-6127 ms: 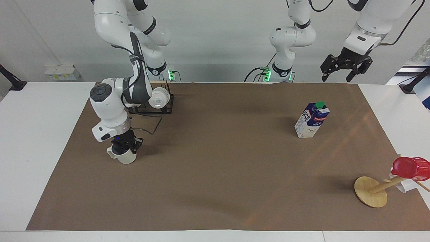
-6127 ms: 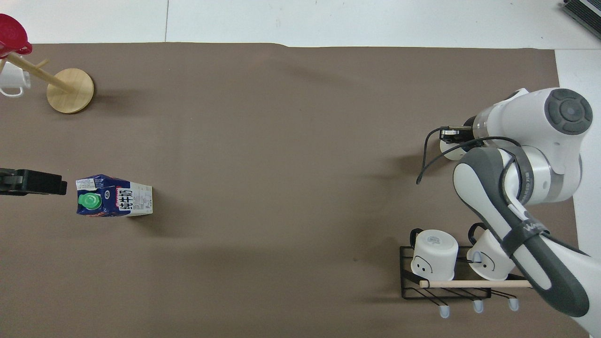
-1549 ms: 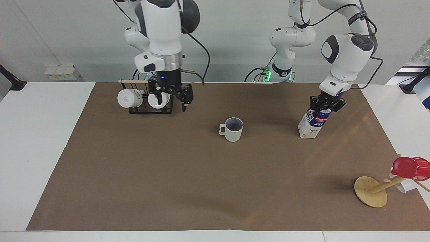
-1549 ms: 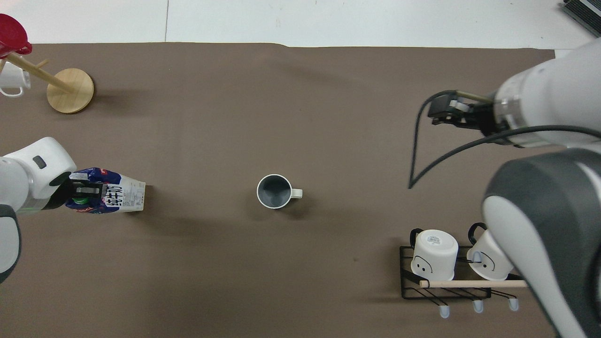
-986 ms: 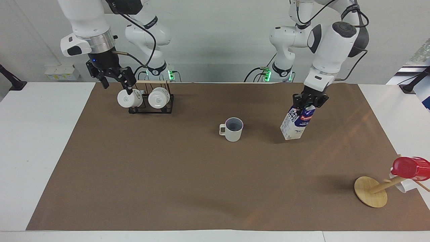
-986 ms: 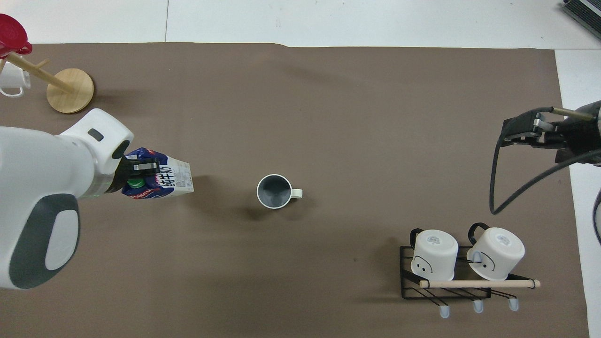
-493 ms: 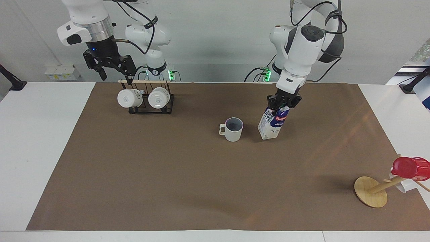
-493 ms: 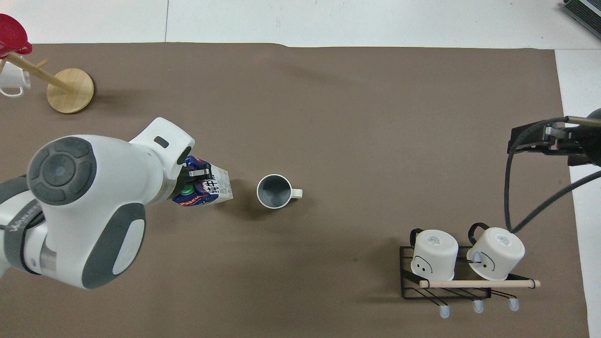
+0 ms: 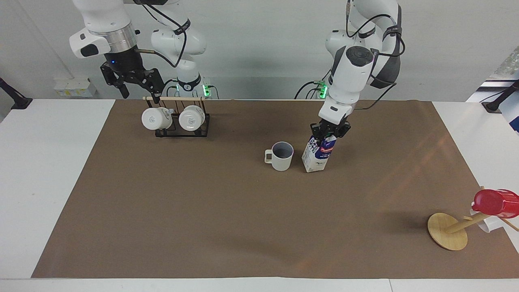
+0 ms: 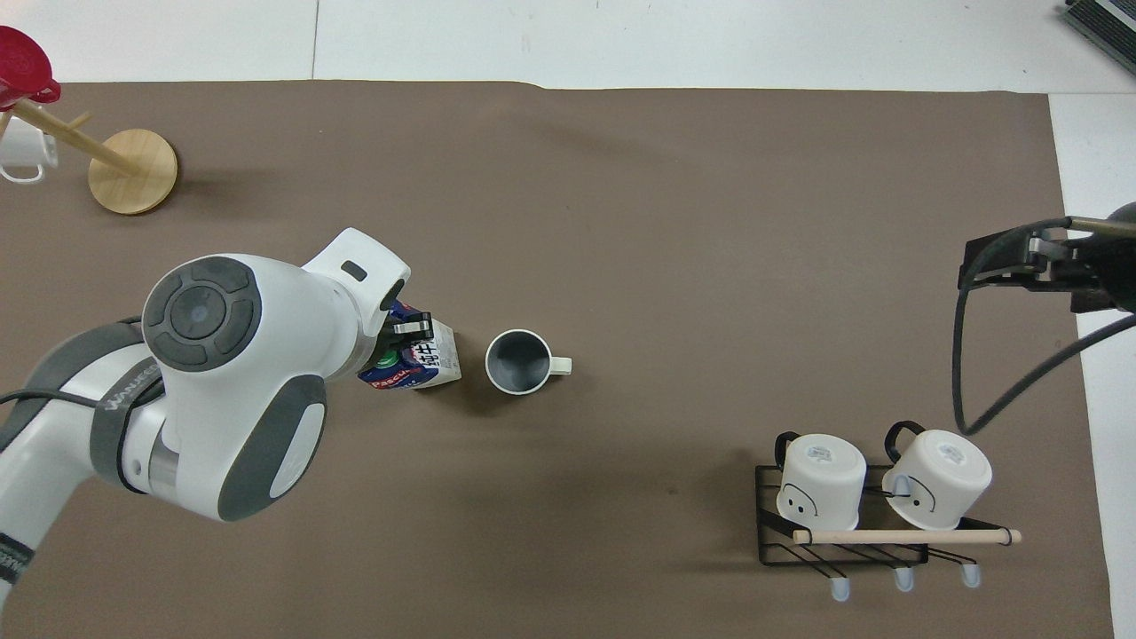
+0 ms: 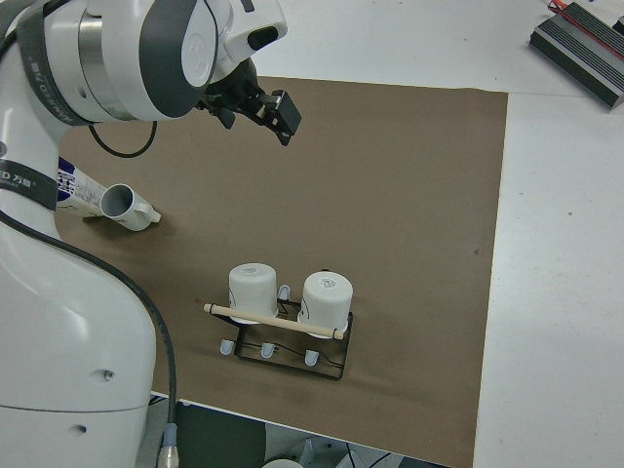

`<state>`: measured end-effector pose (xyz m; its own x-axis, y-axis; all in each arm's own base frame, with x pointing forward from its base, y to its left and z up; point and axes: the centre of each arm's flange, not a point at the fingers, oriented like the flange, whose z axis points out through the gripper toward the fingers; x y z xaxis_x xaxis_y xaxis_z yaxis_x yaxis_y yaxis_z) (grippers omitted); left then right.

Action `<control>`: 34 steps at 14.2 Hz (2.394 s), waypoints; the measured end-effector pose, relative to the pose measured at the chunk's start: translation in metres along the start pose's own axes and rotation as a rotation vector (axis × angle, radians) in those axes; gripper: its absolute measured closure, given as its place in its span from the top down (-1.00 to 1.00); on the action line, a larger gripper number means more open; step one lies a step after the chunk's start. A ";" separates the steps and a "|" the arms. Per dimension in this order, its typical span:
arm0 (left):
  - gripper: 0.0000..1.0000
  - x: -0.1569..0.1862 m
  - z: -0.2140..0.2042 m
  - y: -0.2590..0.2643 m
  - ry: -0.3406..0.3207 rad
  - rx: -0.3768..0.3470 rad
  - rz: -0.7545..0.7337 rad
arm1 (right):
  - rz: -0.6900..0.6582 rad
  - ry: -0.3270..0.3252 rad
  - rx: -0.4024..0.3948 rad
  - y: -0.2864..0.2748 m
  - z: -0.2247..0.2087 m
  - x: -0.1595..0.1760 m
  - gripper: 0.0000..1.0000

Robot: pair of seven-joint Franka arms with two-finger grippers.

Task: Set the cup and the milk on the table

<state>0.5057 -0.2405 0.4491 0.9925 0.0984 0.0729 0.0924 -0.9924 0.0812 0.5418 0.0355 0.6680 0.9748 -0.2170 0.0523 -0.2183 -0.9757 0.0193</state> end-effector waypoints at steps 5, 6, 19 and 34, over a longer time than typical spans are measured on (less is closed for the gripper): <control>0.00 0.001 0.002 0.000 -0.001 0.000 -0.001 | 0.000 0.000 0.000 0.000 0.000 0.000 1.00; 0.19 0.001 0.002 0.000 0.000 0.000 -0.001 | 0.000 0.000 0.000 0.000 0.000 0.000 1.00; 1.00 0.015 -0.101 -0.031 -0.025 0.016 0.078 | 0.000 0.000 0.000 0.000 0.000 0.000 1.00; 1.00 0.028 -0.219 -0.169 -0.073 0.038 0.174 | 0.000 0.000 0.000 0.000 0.000 0.000 1.00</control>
<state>0.5004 -0.0534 0.6551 0.9968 -0.0791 0.0097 -0.0794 -0.9962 0.0361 0.5419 0.0355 0.6682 0.9747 -0.2170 0.0528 -0.2183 -0.9757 0.0191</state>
